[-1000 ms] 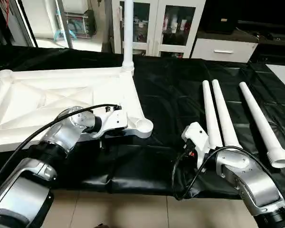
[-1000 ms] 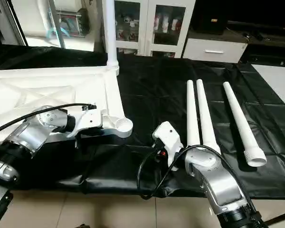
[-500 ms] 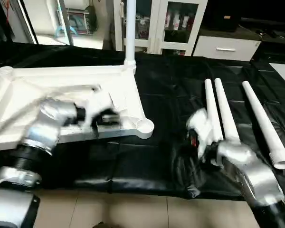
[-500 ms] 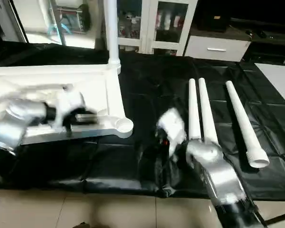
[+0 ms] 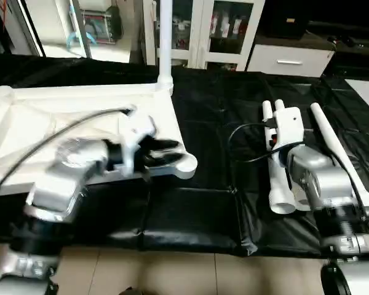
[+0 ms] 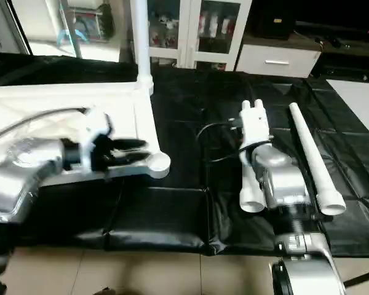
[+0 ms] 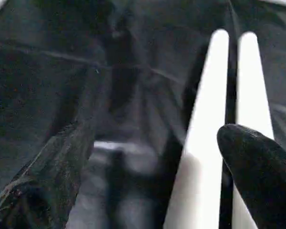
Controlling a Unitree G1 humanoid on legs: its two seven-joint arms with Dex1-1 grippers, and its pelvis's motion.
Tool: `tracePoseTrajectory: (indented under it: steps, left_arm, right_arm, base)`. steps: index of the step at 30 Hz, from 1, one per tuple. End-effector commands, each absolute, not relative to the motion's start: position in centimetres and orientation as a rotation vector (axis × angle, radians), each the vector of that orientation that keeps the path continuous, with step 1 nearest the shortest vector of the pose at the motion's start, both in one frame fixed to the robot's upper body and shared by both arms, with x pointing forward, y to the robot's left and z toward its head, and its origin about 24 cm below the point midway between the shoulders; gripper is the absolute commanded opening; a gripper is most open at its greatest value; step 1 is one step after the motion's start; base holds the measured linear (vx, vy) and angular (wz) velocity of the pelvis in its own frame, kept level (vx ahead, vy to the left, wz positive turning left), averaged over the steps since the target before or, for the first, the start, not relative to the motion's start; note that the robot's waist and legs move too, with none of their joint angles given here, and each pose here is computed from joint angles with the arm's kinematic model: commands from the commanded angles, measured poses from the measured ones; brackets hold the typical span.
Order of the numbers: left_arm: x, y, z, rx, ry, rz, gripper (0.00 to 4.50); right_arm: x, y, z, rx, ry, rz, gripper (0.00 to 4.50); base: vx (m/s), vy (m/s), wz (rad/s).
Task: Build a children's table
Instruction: Pick table leg
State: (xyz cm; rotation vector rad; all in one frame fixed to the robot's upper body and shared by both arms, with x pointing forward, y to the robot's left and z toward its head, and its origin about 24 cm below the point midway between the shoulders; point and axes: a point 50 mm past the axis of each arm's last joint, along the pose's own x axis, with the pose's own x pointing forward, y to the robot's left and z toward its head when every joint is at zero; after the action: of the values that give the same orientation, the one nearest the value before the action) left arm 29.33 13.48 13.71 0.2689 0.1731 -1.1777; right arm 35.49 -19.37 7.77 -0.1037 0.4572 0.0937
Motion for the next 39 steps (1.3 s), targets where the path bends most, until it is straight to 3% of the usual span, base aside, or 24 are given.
tracePoseTrajectory:
  steps: [1, 11, 19, 39]
  left_arm:
    - [28.6, 12.7, 14.0, 0.267, 0.171, -1.208, 1.51]
    - [27.3, 11.9, 14.0, 0.284, 0.233, -1.270, 1.51]
    - [27.1, 11.7, 14.2, 0.293, 0.241, -1.279, 1.51]
    - [27.4, 12.3, 14.3, 0.329, 0.254, -1.242, 1.51]
  right_arm:
    - [35.6, -20.2, 7.5, -0.088, 0.520, 0.031, 4.46]
    - [35.4, -20.3, 5.8, -0.001, 0.712, -0.005, 4.46]
    - [35.0, -20.2, 5.0, 0.021, 0.775, 0.004, 4.46]
    - [35.4, -19.9, 4.9, 0.044, 0.772, -0.004, 2.62]
  base:
    - [0.000, 0.000, 0.00]
    - [0.000, 0.000, 0.00]
    - [0.000, 0.000, 0.00]
    - [0.000, 0.000, 0.00]
